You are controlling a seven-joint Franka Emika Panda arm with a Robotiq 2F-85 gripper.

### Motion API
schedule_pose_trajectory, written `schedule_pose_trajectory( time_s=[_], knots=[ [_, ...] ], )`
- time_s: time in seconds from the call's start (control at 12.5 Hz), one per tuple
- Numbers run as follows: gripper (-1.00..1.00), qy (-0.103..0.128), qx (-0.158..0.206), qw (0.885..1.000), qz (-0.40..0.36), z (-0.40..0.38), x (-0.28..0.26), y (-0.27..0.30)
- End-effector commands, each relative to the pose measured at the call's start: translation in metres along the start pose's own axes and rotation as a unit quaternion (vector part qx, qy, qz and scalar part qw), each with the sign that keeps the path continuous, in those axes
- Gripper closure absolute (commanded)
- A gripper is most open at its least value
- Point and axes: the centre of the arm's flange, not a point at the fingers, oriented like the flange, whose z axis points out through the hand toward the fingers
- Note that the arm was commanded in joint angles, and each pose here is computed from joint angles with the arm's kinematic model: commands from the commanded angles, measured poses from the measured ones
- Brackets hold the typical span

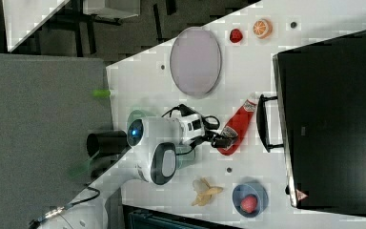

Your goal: Pick Ketchup from oven and place it on table.

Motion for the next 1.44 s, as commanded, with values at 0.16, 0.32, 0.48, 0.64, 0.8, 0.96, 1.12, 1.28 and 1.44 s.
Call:
schedule_pose_trajectory(
  time_s=[0.16,0.32,0.48,0.64,0.8,0.96,1.12,1.28,1.44],
  knots=[
    [-1.00,0.070,0.066,0.991,0.098,-0.147,0.031,-0.014],
    [-1.00,0.060,0.074,0.989,0.115,-0.223,0.032,-0.014],
    [-1.00,0.060,0.086,0.985,0.137,-0.302,0.034,-0.009],
    [-1.00,0.048,0.067,0.985,0.149,-0.363,0.031,0.001],
    [-1.00,0.038,0.035,0.986,0.159,-0.408,0.026,0.013],
    [-1.00,0.023,0.023,0.986,0.166,-0.438,0.017,0.022],
    [-1.00,0.039,0.035,0.985,0.167,-0.463,0.014,0.024],
    [-1.00,0.047,0.041,0.984,0.166,-0.471,0.013,0.024],
    [-1.00,0.046,0.040,0.984,0.166,-0.470,0.014,0.023]
  ],
)
